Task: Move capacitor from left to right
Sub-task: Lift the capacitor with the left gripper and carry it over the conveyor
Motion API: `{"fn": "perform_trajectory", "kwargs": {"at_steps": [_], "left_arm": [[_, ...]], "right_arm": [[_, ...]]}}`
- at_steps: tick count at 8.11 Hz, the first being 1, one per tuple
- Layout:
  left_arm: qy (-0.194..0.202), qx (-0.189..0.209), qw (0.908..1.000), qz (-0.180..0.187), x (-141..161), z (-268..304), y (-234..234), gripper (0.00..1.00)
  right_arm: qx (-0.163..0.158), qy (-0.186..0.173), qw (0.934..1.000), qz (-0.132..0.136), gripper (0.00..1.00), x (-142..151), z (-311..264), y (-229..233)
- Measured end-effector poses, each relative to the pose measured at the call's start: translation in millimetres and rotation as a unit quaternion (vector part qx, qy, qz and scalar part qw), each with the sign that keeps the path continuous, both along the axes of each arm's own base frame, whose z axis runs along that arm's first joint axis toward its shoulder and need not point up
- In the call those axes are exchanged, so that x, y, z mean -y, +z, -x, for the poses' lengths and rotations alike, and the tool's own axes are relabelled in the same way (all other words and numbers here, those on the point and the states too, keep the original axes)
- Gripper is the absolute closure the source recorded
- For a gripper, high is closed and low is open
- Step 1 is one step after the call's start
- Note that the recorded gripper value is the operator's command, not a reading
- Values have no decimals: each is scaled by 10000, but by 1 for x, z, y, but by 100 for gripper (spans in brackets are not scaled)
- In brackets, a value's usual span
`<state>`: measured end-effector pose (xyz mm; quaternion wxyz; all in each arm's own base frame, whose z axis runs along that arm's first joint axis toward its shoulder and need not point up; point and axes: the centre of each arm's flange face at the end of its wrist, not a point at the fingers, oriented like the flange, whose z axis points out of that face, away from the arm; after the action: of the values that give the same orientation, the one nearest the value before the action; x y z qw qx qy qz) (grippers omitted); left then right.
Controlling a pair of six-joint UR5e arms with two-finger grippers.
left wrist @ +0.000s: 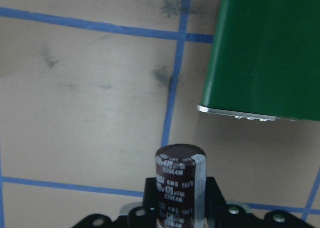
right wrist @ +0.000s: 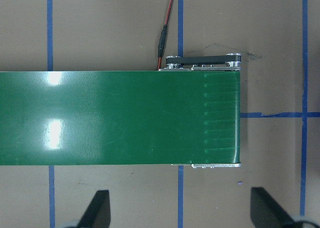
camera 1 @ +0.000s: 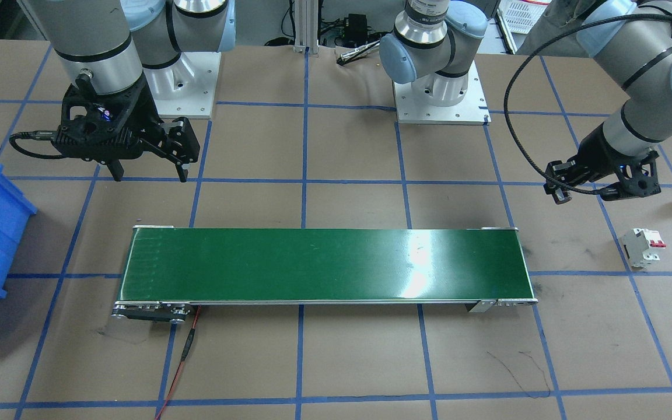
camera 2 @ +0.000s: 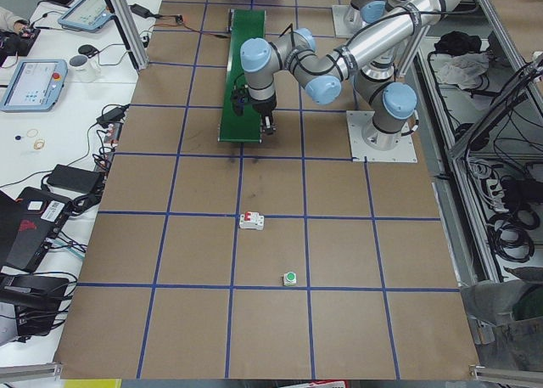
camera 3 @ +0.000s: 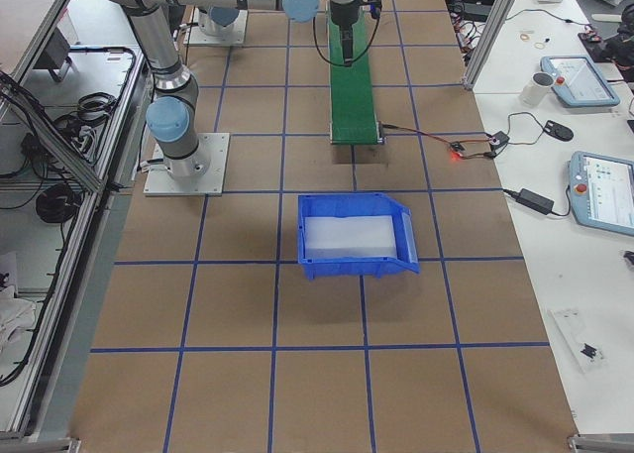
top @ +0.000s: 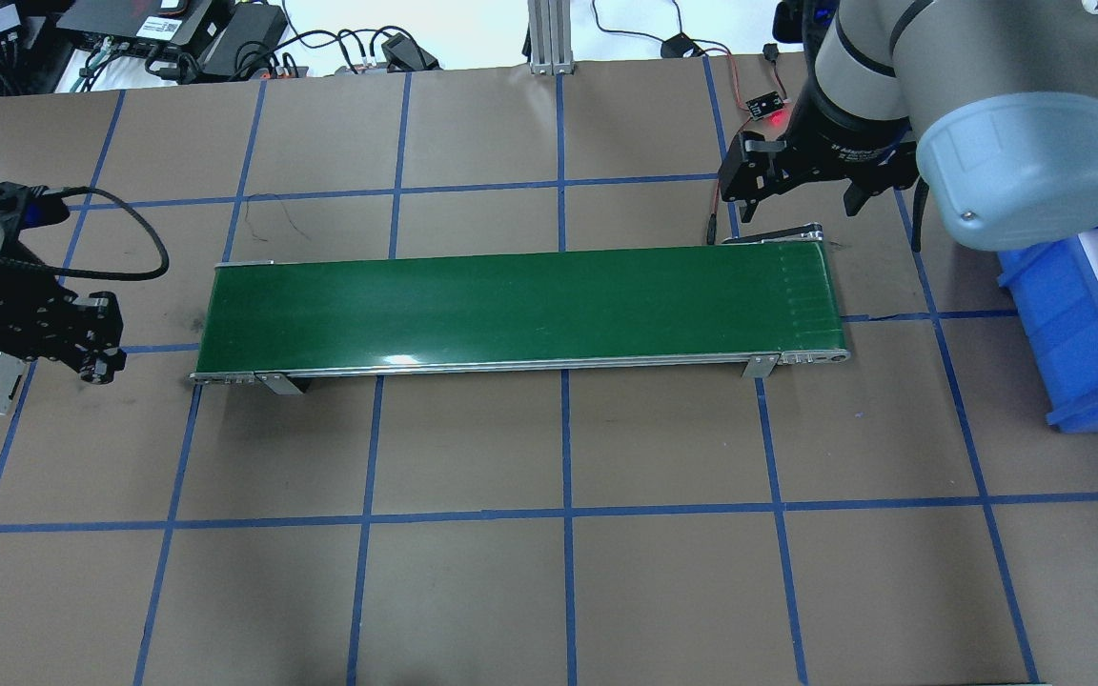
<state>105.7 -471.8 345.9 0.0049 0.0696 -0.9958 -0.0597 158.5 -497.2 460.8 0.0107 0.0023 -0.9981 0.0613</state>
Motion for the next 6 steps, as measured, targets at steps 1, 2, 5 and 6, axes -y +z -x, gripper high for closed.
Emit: {"fn": "perform_trajectory", "kwargs": {"at_steps": [1,2,5,6], "left_arm": [[-209,2,9998,49,12,30,8,93],[-415,6,9991,63,19,54,10,93],[-958,8,9953,130,33,89,2,89],[-1173,27,9929,214,44,92,-10,86]], "right_arm": [[0,1,10000,1,0,0,0,0],[0,2,10000,0,0,0,0,0],[0,3,10000,0,0,0,0,0],[0,3,10000,-1,0,0,0,0]]}}
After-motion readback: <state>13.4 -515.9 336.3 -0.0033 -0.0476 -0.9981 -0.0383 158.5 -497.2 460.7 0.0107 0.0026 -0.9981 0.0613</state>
